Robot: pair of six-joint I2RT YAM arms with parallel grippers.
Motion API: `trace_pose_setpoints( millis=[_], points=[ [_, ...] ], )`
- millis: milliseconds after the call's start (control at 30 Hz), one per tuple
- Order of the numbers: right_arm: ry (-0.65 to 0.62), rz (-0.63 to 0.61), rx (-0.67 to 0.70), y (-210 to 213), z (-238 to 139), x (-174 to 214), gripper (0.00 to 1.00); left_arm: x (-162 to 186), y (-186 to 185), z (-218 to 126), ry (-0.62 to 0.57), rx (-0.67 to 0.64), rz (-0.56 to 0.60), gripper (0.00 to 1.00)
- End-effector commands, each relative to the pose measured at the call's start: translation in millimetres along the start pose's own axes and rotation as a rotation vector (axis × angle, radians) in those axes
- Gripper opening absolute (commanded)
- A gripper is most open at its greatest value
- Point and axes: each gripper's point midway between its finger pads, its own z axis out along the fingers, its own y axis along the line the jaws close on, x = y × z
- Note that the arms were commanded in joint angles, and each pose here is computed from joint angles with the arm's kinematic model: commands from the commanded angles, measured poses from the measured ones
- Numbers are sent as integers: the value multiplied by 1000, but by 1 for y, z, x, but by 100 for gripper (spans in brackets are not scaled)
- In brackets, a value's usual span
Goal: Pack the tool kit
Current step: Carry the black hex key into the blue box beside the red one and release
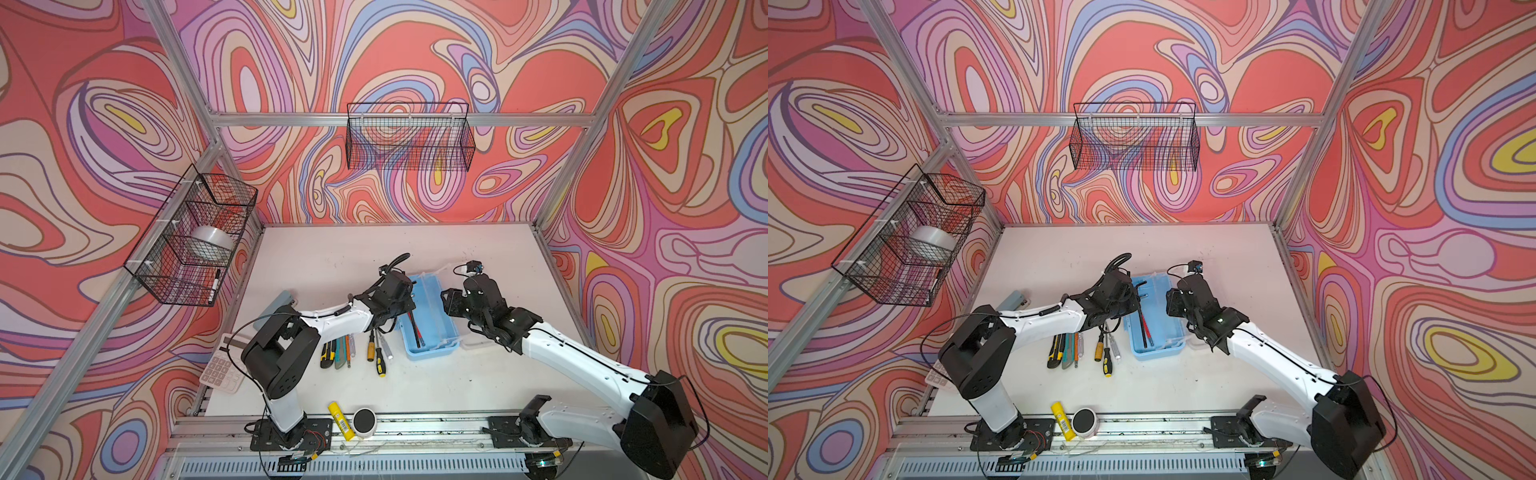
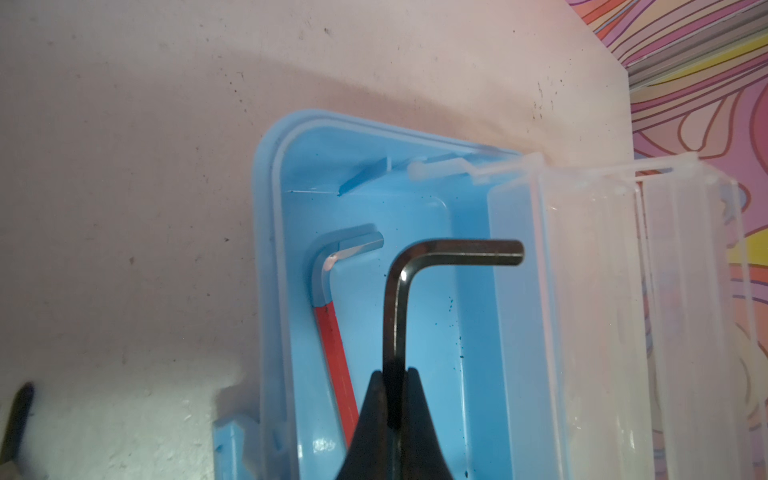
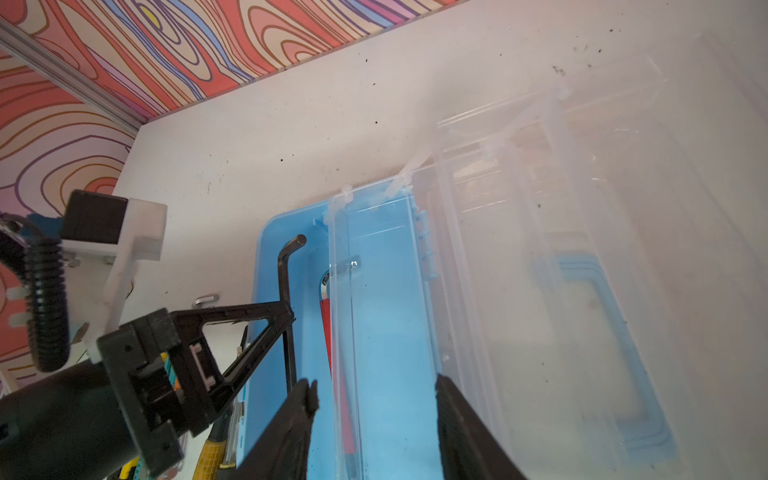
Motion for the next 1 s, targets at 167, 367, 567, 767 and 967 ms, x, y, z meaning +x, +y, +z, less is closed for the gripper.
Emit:
trace_pose_setpoints(
  millis=[167, 367, 567, 767, 967],
  points=[
    [13, -10, 23, -7, 6, 5, 50, -3, 21, 3, 2, -170, 64, 0],
    [16, -11, 25, -7, 8, 4, 52, -1, 26, 6, 5, -195, 74, 9],
    [24, -11, 24, -7, 11, 7, 53, 1, 24, 10, 17, -187, 82, 10],
    [26, -12, 25, -7, 12, 7, 54, -2, 21, 9, 15, -184, 92, 10],
    [27, -14, 25, -7, 14, 6, 57, 0, 21, 10, 21, -179, 101, 11]
  ],
)
